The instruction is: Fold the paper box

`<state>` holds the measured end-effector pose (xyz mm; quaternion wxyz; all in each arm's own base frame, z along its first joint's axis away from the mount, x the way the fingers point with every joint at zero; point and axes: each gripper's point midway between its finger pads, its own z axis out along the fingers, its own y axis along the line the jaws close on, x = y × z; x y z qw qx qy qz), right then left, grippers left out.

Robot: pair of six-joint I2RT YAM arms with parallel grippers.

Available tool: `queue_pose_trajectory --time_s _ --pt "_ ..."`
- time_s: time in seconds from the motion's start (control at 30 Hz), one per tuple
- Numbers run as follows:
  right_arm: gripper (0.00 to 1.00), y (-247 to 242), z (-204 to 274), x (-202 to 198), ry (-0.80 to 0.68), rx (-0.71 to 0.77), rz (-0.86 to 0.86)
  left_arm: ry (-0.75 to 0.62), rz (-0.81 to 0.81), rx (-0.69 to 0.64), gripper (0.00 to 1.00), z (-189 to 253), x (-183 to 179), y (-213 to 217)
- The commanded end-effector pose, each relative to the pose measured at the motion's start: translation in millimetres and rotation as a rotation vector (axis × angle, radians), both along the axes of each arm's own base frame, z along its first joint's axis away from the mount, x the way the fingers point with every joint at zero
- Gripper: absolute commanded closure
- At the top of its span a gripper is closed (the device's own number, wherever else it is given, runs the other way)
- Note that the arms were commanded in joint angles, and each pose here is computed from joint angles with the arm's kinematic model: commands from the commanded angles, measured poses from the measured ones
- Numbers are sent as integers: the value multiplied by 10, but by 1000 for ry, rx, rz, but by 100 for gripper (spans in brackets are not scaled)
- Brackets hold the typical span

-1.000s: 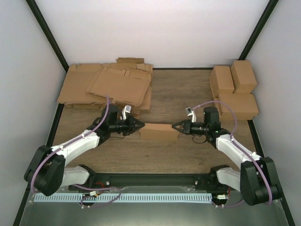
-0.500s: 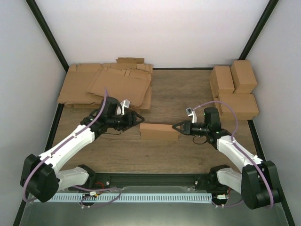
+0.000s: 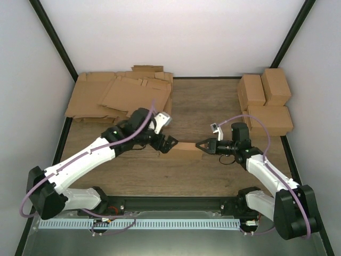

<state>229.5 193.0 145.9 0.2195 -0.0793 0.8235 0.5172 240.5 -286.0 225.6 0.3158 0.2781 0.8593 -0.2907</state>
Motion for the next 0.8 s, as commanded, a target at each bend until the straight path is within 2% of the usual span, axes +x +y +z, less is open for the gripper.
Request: queue_pose_trajectory --time_s 0.0,0.1,0.27,0.6,0.67,0.77 --pt "99 -103 -343 -130 136 -95 -34 -276 -280 216 0 -116 -137 -212" --pt "99 -105 -344 -150 138 -97 -28 -345 -340 342 0 -272 -98 -263" --pt "98 -101 -333 -160 135 -98 -21 -351 -447 534 0 -583 -23 -234" --pt "98 -89 -287 -145 129 -93 -13 -383 -578 699 0 -936 45 -153" --pt "98 -87 -281 -150 128 -92 -10 -363 -612 725 3 -1003 19 -124" --pt "98 -87 -251 -151 122 -93 -8 -329 -662 728 12 -1035 -48 -122"
